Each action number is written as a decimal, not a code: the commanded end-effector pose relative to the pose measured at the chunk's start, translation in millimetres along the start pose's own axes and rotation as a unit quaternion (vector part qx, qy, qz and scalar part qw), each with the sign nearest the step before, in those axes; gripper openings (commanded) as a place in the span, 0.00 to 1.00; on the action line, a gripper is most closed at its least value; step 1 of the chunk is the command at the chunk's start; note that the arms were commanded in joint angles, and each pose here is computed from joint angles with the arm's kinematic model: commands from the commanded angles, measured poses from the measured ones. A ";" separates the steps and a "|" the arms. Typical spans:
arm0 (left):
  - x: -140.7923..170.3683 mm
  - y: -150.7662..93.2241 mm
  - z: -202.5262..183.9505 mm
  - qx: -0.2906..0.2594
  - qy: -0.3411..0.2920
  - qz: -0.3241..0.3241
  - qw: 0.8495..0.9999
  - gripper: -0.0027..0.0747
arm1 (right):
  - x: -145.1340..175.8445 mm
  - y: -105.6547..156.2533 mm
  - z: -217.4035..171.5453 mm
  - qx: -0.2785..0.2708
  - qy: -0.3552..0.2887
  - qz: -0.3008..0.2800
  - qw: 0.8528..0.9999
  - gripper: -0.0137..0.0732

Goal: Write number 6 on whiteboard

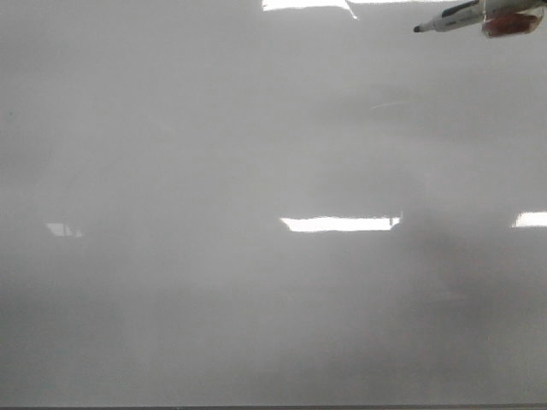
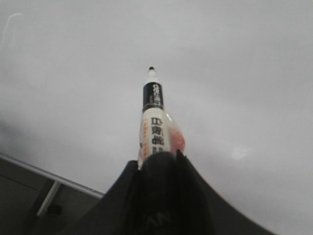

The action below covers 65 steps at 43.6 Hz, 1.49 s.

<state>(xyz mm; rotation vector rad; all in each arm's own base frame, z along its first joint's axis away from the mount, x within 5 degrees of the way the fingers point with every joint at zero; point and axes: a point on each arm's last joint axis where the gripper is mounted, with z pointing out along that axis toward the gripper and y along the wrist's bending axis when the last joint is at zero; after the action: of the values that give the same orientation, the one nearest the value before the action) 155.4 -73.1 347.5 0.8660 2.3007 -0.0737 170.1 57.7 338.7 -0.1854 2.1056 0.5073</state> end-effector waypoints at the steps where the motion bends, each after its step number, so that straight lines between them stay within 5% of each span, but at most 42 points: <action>1: -10.0 2.6 -8.0 -0.010 -0.049 -0.012 0.999 0.63 | -18.9 -1.9 -0.6 0.011 -0.070 0.003 0.997 0.08; 29: -11.7 3.1 -8.2 -0.012 -0.059 -0.012 0.998 0.63 | -60.6 -20.9 64.8 0.050 -0.054 -0.026 0.997 0.08; 44: -11.6 3.1 -8.2 -0.012 -0.058 -0.012 0.998 0.63 | -24.4 -19.5 110.1 0.012 0.141 -0.062 0.988 0.09; 57: -11.6 3.1 -8.2 -0.012 -0.058 -0.012 0.998 0.63 | -47.2 -29.6 83.3 0.053 0.051 -0.052 0.996 0.09; 65: -13.6 3.7 -8.5 -0.015 -0.069 -0.012 0.997 0.63 | -36.9 -17.2 103.7 0.029 0.082 -0.065 0.994 0.09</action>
<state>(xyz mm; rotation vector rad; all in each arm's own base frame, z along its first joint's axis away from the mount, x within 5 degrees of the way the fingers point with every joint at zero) 157.5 -74.4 348.8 0.8527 2.2700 -0.0814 270.9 77.6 300.9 -0.3465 2.3340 0.3577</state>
